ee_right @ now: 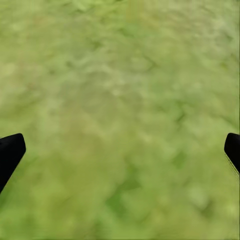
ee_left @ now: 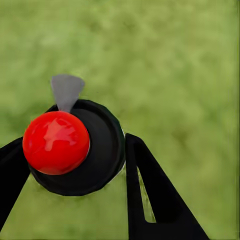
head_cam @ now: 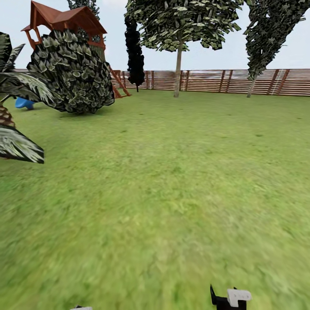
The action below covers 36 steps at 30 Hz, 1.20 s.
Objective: Pick up the pesticide atomizer in the garden and spray insectifuge to fully cover both potted plants in the garden.
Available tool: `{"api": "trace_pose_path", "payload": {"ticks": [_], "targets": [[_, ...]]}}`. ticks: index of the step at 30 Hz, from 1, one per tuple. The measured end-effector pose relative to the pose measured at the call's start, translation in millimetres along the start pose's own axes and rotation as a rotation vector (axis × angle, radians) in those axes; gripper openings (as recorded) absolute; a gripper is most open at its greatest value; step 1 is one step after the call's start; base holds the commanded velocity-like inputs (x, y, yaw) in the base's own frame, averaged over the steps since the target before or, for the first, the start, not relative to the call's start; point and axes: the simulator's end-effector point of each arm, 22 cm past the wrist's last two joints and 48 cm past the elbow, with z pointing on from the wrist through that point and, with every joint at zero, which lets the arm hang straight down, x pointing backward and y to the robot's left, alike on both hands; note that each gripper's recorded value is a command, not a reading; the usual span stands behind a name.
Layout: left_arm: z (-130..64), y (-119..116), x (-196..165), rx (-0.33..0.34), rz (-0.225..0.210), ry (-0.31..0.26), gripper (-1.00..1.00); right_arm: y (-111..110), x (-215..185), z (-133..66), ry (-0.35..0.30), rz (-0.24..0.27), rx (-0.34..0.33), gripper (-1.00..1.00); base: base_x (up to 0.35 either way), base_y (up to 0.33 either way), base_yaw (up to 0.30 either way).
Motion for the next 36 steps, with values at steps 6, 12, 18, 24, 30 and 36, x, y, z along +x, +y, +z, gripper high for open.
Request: {"api": "trace_pose_path", "payload": {"ticks": [6, 12, 18, 24, 30, 36], "targets": [[0.0, -0.3, -0.1, 0.000, 0.000, 0.000, -1.00, 0.2, 0.0, 0.0, 0.000, 0.000, -0.001, 1.00, 0.335, -0.090, 0.000], [0.0, -0.2, -0.1, 0.000, 0.000, 0.000, -1.00, -0.2, 0.0, 0.0, 0.000, 0.000, 0.001, 1.00, 0.335, -0.090, 0.000], [0.0, -0.4, 0.1, 0.000, 0.000, 0.000, -1.00, -0.5, 0.0, 0.0, 0.000, 0.000, 0.002, 1.00, 0.335, -0.090, 0.000], [-0.1, -0.7, 0.4, 0.001, -0.001, 0.001, -1.00, -0.5, 0.0, 0.0, 0.000, 0.000, 0.002, 1.00, 0.334, -0.090, 0.000], [-0.1, -0.8, 0.7, 0.001, 0.000, 0.002, -1.00, -0.2, 0.0, 0.0, 0.000, 0.001, 0.002, 1.00, 0.335, -0.090, 0.000], [-0.1, -0.5, 0.8, 0.001, -0.001, 0.002, -1.00, -0.5, 0.0, 0.0, 0.000, 0.000, 0.002, 1.00, 0.335, -0.089, 0.000]]}}
